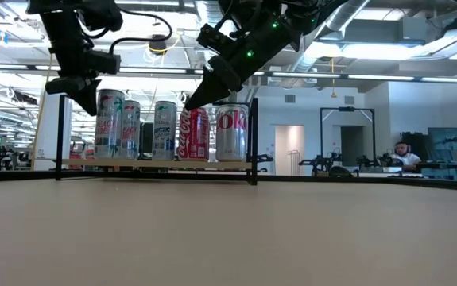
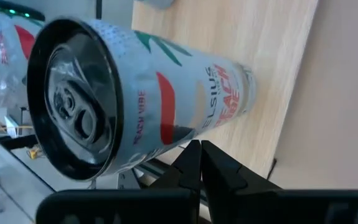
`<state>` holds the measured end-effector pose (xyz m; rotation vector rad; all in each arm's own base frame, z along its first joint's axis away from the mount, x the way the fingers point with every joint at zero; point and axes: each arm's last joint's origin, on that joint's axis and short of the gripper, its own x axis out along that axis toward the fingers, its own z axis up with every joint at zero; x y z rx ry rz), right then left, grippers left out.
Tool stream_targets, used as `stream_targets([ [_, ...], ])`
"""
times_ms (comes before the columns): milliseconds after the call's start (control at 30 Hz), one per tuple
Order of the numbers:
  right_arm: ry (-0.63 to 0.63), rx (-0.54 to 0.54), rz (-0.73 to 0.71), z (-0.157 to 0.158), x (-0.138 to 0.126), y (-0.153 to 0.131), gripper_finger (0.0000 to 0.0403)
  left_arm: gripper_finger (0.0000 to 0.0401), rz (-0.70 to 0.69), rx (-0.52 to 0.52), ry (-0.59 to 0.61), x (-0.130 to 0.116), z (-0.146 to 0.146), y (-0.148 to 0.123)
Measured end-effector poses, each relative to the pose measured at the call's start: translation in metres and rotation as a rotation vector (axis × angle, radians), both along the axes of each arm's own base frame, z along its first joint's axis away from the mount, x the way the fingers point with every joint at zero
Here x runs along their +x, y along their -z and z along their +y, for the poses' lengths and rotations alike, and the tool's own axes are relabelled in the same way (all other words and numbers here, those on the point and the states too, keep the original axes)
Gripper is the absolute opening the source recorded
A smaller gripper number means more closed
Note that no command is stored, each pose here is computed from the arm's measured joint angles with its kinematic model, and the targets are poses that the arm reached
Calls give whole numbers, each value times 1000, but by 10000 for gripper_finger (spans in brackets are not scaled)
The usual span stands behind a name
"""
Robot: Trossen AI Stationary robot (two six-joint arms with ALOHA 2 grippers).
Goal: Place canned beverage on shelf
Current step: Put the white and pink soda can on the shelf aligned with the other white and pink soda can, then put the white and blue soda can on the shelf aligned with the other white and blue soda can
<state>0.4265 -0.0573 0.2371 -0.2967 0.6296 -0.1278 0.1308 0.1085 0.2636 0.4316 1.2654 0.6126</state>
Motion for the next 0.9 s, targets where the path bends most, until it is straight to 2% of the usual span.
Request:
stream_targets([
  [433,0,0,0,0,0,0,384,0,0,-1,-43,-5,5,0],
  [600,-2,0,0,1,0,0,384,0,-18,-4,-47,-10,-4,-9],
  [767,6,15,-4,1,0,0,384,0,-147,-124,-7,-19,-26,-29],
  [900,8,23,-4,1,0,0,384,0,-362,-233,137,-25,-46,-42],
])
